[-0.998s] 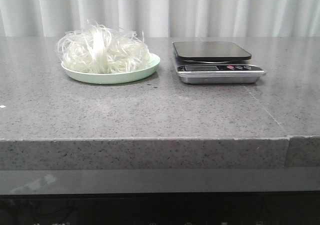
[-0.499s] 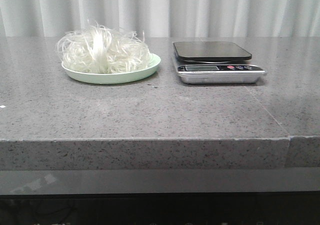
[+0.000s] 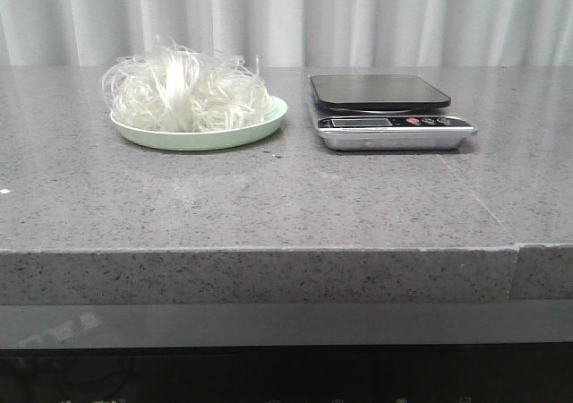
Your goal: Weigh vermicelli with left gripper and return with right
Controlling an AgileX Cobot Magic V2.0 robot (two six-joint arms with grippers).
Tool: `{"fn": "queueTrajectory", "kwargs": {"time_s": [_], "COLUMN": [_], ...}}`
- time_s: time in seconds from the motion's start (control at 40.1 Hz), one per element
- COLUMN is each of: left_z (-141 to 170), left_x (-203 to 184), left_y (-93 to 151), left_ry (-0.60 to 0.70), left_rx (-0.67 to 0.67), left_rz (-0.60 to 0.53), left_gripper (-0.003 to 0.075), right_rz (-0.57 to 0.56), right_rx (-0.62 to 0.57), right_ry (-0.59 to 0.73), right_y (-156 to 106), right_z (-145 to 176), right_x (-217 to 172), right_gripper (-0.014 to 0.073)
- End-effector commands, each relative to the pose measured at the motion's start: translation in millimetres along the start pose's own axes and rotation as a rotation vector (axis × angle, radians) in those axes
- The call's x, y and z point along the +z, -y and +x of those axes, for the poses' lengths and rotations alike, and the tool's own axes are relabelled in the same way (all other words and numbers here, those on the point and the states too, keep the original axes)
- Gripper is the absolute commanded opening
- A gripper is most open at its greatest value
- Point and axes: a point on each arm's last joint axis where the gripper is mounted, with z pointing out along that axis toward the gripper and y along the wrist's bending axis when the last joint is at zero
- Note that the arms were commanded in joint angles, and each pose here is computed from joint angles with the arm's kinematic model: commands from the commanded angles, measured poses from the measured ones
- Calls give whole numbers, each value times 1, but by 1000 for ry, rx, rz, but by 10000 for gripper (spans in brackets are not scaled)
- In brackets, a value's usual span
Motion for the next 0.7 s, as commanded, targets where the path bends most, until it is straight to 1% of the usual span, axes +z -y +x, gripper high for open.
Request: {"fn": "queueTrajectory", "kwargs": {"time_s": [0.0,0.224,0.274,0.399,0.524,0.599,0.673], "left_z": [-14,-14,-14,-14,-14,-14,-14], "left_x": [-4,-4,-4,-4,-4,-4,-4], "left_y": [1,1,1,1,1,1,1], "left_ry": [97,97,97,97,97,97,97], "left_rx": [-10,-10,-10,-10,-10,-10,-10], "left_rz": [9,9,9,9,9,9,9], "left_gripper": [312,312,312,312,312,311,277], "right_rz": [11,13,13,13,13,13,13], "right_rx": [-5,-5,-5,-5,-5,-5,-5], "right_ry": [95,94,93,93,93,93,93], "right_y": [2,2,2,2,2,2,2], "right_z": [2,10,10,10,10,10,10], "right_x": [-12,-19,-19,-19,-19,-19,-19], "right_gripper": [438,426,401,285,197,166,157]}}
